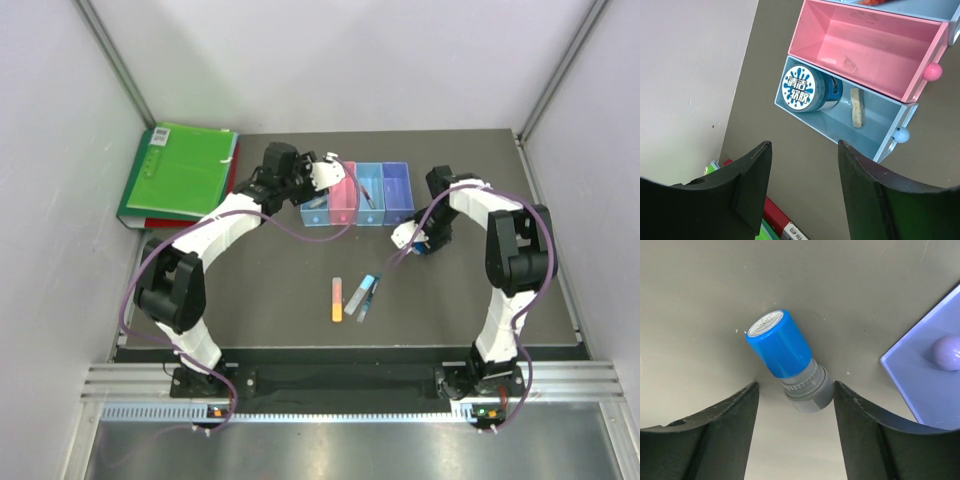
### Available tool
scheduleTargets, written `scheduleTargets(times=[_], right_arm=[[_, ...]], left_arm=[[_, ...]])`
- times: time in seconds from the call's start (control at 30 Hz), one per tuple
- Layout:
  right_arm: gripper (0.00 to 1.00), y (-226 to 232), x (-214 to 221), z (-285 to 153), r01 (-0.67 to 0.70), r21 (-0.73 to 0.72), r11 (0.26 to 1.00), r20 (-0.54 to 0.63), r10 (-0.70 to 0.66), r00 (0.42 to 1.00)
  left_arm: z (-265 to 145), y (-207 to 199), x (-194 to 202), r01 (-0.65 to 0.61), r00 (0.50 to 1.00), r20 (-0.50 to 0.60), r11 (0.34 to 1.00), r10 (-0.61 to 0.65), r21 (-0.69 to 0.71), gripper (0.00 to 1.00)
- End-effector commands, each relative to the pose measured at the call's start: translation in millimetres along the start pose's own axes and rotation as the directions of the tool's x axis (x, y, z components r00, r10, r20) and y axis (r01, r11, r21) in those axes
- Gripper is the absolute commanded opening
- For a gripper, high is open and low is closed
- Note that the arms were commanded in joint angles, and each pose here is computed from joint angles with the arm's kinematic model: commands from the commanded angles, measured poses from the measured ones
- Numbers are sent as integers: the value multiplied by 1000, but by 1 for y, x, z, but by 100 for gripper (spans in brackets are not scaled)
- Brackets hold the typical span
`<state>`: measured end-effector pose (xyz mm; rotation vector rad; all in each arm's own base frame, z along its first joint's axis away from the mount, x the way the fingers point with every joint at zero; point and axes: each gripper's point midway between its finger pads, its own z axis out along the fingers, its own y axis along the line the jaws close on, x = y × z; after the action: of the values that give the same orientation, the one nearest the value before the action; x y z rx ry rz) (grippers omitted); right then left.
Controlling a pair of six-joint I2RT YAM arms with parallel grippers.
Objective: Sort the stationery into containers
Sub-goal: Pick up the stationery from the center of the board.
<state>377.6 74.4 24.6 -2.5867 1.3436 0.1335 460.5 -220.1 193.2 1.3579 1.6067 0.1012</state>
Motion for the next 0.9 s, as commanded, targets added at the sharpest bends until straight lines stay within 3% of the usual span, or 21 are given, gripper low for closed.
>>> scheduleTargets(times=[0.0,0.37,0.6,0.87], right_arm=[[59,0,-23,23,426,-27,904,128,-419,899],[50,1,-27,25,447,-13,894,129,-442,888],[28,1,-30,23,453,0,892,126,-449,885],[11,-10,-36,11,394,73,916,107,-400,910]], left_arm=[[-1,19,-15,10,999,52,999,-8,-48,61],[3,19,-17,21,998,59,999,-18,-41,61],[4,19,-17,23,998,63,999,-21,-42,61],[2,20,-19,24,998,66,999,-22,-43,61]])
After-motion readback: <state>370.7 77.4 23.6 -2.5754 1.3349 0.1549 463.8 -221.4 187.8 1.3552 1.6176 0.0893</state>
